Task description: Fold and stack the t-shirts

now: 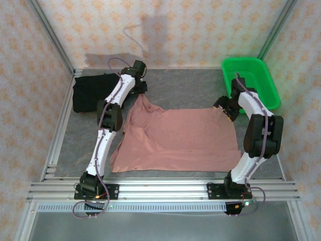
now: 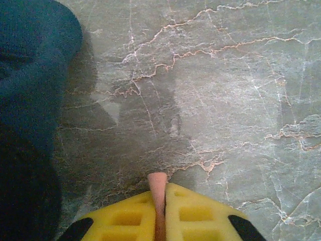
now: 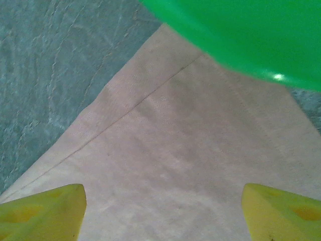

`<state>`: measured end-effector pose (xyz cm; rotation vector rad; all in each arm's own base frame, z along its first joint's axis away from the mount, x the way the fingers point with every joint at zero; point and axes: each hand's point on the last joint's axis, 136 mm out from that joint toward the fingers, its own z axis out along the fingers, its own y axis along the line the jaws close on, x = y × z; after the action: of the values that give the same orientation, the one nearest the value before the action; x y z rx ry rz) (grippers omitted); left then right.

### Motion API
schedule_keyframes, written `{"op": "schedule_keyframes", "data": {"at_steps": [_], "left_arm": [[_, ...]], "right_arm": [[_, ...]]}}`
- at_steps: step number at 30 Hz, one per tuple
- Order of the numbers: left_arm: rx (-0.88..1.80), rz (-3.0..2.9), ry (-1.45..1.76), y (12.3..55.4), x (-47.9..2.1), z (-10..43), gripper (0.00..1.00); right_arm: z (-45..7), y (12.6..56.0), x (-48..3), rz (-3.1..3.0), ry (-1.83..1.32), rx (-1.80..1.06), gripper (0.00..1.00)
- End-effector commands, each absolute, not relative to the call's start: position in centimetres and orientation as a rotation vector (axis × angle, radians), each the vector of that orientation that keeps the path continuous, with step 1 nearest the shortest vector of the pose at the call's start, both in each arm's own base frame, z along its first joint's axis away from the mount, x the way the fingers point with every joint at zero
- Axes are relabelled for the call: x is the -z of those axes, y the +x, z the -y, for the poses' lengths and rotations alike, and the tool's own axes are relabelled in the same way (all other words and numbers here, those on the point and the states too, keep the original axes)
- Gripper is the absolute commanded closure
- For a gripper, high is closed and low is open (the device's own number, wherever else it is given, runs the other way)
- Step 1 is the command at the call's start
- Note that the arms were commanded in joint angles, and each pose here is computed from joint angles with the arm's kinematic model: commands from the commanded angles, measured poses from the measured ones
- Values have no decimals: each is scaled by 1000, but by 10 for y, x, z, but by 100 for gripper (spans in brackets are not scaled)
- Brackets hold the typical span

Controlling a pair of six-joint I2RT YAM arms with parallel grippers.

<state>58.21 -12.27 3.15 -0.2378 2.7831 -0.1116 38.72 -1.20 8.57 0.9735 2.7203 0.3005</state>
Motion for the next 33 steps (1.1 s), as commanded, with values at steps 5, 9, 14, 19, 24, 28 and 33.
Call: {"op": "schedule_keyframes", "data": {"at_steps": [5, 9, 14, 19, 24, 28, 33], "left_arm": [[111, -2622, -227, 584, -127, 109, 100], [87, -2621, -237, 571, -141, 97, 100], [54, -2607, -249, 556, -154, 82, 100], [41, -2601, -273, 544, -160, 67, 100], [17, -2610, -292, 540, -160, 53, 100], [25, -2604, -302, 540, -162, 48, 100], [31, -2607, -299, 541, -161, 46, 100]], "right_arm": [[37, 408, -79, -2632, 1091, -134, 24], [32, 425, -75, -2634, 1072, -125, 27], [28, 435, -75, -2676, 979, 18, 28], [30, 438, -68, -2685, 956, 131, 30], [38, 446, -66, -2685, 910, 262, 32], [43, 453, -63, -2703, 859, 336, 34], [50, 456, -53, -2726, 826, 441, 36]]}}
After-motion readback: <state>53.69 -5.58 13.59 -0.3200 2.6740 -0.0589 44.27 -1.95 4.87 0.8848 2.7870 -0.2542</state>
